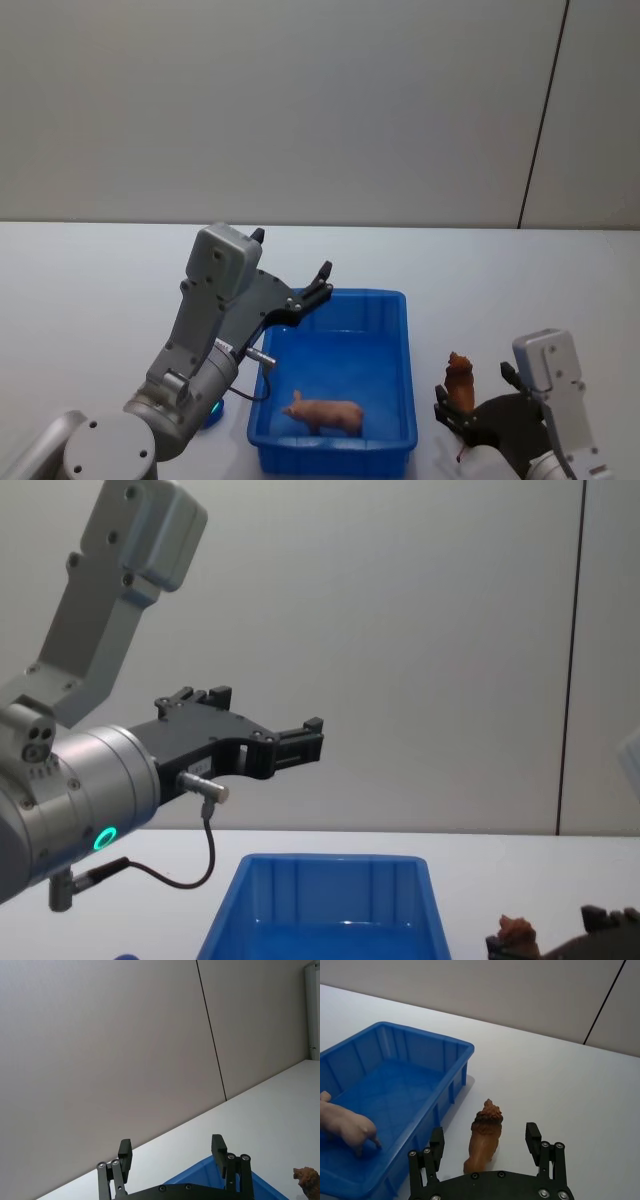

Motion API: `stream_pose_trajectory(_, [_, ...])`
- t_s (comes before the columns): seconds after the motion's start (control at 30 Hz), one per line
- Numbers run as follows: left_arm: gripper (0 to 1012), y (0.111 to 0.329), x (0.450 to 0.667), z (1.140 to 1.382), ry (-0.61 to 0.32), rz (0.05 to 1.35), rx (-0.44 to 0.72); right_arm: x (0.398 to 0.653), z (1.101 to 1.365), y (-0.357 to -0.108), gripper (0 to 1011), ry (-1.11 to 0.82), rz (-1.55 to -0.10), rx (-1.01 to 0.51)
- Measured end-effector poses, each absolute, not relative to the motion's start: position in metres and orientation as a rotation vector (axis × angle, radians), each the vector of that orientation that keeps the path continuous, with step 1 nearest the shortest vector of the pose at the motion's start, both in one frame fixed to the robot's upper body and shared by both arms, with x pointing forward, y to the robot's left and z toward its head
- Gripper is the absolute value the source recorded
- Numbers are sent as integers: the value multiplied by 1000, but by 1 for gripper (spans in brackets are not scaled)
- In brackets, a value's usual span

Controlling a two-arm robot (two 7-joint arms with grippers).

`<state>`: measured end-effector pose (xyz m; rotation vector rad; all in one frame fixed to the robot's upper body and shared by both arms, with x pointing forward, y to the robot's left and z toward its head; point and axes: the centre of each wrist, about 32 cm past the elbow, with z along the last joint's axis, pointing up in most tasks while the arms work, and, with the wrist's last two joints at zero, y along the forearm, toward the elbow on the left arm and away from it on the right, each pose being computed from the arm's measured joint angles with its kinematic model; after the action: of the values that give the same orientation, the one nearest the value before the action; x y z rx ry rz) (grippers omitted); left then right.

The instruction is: Pick up the two dolls from the table and place them into the box.

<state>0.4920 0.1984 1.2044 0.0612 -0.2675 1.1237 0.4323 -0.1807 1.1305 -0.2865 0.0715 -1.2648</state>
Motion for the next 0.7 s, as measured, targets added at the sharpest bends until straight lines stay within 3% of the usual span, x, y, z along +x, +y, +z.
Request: stream_pose_trajectory(0.7, [1002,198,492,1204,-268,1124,61,439,1109,-173,982,137,-1300,-334])
